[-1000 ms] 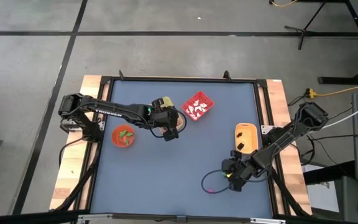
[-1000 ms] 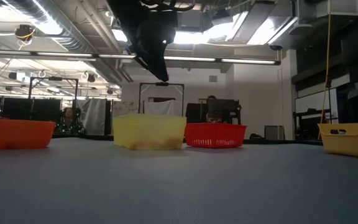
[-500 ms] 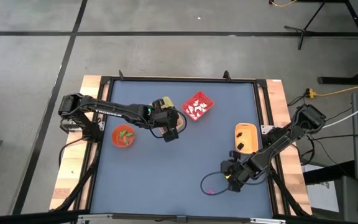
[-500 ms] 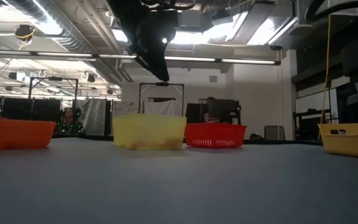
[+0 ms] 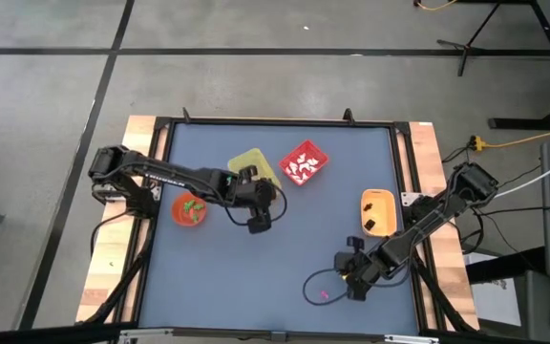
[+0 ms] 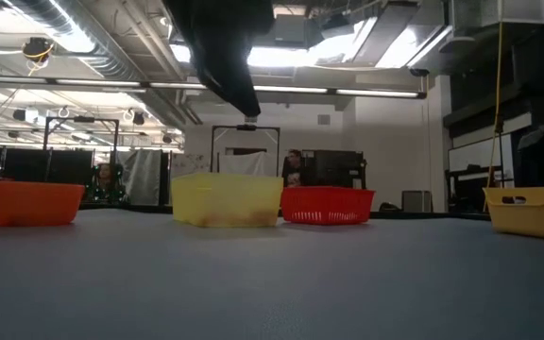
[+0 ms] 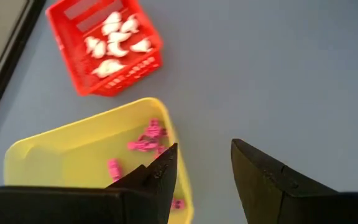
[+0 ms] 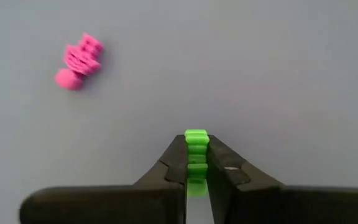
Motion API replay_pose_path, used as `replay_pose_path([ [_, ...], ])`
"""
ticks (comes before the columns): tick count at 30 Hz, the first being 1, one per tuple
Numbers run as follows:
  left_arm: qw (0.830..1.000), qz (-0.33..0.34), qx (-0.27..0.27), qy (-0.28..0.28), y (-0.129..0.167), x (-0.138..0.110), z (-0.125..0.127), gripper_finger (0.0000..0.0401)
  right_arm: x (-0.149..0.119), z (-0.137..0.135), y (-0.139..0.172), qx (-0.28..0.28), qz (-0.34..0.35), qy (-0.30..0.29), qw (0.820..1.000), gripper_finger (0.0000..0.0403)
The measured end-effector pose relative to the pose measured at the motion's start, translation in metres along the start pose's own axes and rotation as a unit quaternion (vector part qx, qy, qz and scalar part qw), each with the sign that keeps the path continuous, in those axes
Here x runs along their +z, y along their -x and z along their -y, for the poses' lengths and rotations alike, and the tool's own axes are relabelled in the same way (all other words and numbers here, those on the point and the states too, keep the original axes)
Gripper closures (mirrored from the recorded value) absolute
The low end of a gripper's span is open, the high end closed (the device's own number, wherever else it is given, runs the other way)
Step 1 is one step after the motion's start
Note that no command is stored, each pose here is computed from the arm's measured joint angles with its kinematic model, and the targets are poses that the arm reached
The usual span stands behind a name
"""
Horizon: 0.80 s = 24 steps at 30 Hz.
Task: Sort Halloween decoration
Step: Put the green skeleton toy into the orange bin
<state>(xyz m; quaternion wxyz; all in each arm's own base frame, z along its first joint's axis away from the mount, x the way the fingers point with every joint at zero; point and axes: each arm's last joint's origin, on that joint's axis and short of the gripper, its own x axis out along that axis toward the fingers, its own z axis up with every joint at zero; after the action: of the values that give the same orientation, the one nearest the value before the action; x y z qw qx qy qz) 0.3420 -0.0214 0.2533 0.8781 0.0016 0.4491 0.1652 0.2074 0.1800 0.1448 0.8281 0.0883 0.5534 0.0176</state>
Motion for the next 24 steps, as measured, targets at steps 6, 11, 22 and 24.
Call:
replay_pose_path([
  [6,0.999,0.026,-0.025,-0.016,0.007,0.000,0.020,0.0267,0.015,-0.010,0.009,-0.005,0.050,0.006,0.999,0.0359],
  [11,0.996,0.050,-0.066,-0.031,0.015,-0.001,0.041,0.0267,0.037,-0.024,0.021,-0.020,0.154,0.049,0.987,0.0364],
  [22,0.977,0.128,-0.161,-0.054,0.040,-0.002,0.087,0.0267,0.090,-0.040,0.054,-0.092,0.401,0.106,0.905,0.0363],
  [24,0.975,0.134,-0.168,-0.057,0.043,-0.003,0.093,0.0267,0.098,-0.040,0.059,-0.079,0.427,0.106,0.894,0.0363],
])
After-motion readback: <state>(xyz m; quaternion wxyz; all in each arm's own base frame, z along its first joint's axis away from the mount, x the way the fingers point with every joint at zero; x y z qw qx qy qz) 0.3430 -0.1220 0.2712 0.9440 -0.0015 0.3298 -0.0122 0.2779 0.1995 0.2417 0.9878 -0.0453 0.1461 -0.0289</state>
